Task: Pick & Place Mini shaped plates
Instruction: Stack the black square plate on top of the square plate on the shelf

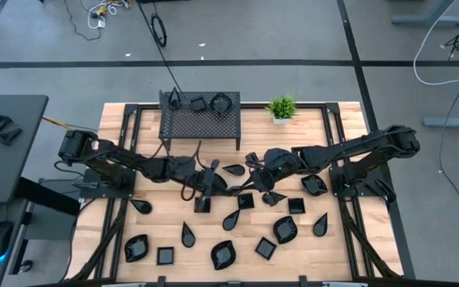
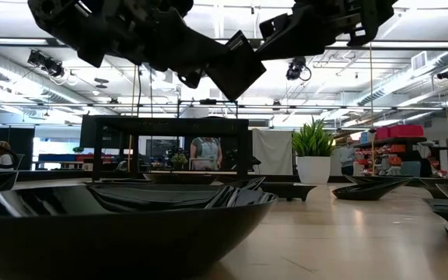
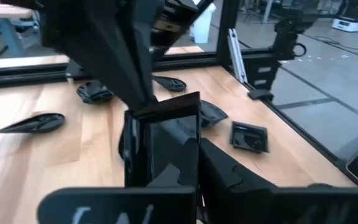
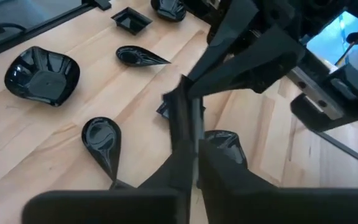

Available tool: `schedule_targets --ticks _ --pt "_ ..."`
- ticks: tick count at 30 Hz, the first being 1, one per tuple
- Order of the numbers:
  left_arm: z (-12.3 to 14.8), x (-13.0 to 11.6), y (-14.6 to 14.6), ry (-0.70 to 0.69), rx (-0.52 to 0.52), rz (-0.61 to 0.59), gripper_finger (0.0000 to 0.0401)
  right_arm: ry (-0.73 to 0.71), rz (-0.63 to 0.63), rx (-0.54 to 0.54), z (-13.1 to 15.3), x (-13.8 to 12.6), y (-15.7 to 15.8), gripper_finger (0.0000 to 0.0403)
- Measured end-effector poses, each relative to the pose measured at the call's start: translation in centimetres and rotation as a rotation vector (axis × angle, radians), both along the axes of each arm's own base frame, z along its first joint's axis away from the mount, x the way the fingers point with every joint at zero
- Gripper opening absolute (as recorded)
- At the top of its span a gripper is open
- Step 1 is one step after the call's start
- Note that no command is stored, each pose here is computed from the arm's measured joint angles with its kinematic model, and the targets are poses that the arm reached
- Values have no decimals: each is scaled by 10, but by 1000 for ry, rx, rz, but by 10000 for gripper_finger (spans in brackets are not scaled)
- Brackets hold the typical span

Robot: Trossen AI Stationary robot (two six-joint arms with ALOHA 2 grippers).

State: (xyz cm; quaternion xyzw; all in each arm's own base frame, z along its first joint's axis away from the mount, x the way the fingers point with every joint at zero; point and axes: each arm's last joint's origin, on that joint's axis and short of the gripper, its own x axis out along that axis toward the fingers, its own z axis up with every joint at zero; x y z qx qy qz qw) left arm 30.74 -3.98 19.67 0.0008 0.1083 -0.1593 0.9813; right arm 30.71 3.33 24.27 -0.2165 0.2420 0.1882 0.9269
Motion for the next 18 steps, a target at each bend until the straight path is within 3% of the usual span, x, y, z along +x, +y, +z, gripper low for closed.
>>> schedule_targets --ticks 9,14,18 --pt "0 0 -1 0 -9 -33 4 -37 9 -47 7 -3 -1 120" --pt "0 0 0 0 -4 -12 4 -118 -125 -55 31 -16 -5 164" --pt "11 -6 1 -4 4 25 4 -163 -300 -4 49 -29 -12 173"
